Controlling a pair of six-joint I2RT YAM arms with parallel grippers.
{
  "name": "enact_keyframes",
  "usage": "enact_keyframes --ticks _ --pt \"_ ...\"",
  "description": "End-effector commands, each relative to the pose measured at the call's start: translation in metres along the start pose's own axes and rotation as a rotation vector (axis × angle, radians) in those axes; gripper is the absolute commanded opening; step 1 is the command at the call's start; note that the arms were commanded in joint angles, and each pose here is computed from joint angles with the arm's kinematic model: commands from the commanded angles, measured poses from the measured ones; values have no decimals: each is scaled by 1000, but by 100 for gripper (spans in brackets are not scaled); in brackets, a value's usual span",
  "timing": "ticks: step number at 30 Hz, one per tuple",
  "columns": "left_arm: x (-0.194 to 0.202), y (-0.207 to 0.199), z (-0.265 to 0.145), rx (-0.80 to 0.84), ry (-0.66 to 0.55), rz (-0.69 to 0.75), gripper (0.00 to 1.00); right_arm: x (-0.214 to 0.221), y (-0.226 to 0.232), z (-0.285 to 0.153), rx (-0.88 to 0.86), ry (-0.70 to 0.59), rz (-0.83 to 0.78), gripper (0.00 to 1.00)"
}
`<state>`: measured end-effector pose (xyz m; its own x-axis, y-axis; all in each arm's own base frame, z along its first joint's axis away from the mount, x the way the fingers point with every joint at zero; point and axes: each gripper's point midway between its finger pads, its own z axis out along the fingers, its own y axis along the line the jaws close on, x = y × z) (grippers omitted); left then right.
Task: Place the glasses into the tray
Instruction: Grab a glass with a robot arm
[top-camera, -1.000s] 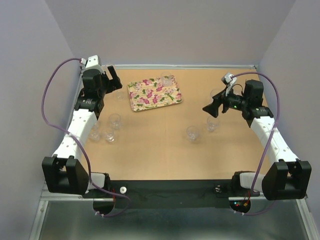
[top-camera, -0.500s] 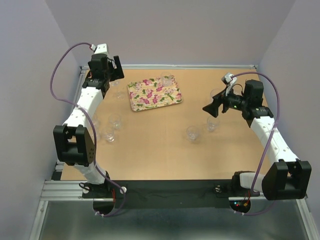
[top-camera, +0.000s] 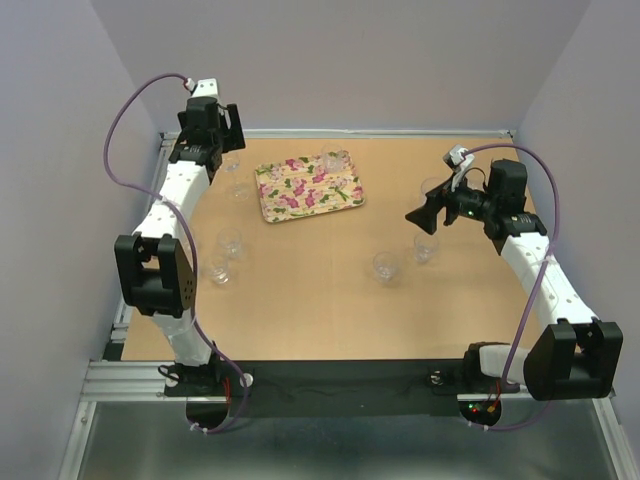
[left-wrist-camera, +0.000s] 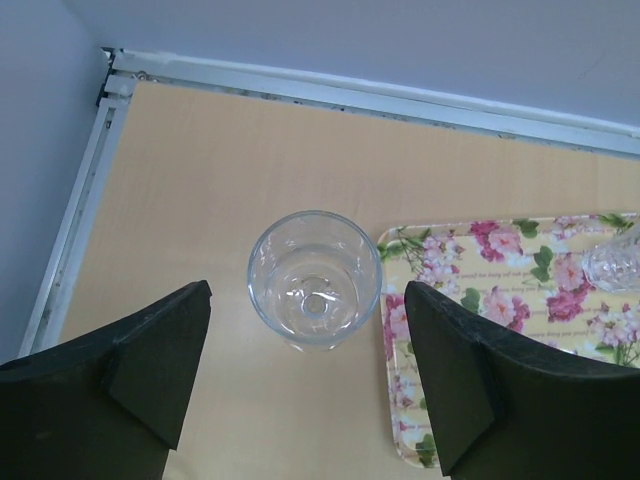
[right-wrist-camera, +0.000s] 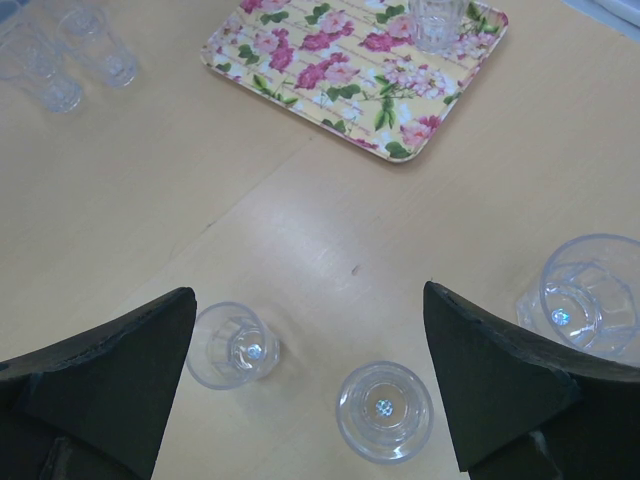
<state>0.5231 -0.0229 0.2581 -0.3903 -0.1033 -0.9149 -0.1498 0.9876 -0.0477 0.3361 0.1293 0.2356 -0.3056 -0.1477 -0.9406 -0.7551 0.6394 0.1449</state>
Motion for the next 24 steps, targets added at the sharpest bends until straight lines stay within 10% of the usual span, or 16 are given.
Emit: enact_keyframes --ticks 1,24 --pt "-30 1 -3 -12 -66 12 87 -14 -5 -3 26 -43 -46 100" --pt "-26 -6 8 -8 -55 12 50 -12 -11 -3 52 -36 -49 100"
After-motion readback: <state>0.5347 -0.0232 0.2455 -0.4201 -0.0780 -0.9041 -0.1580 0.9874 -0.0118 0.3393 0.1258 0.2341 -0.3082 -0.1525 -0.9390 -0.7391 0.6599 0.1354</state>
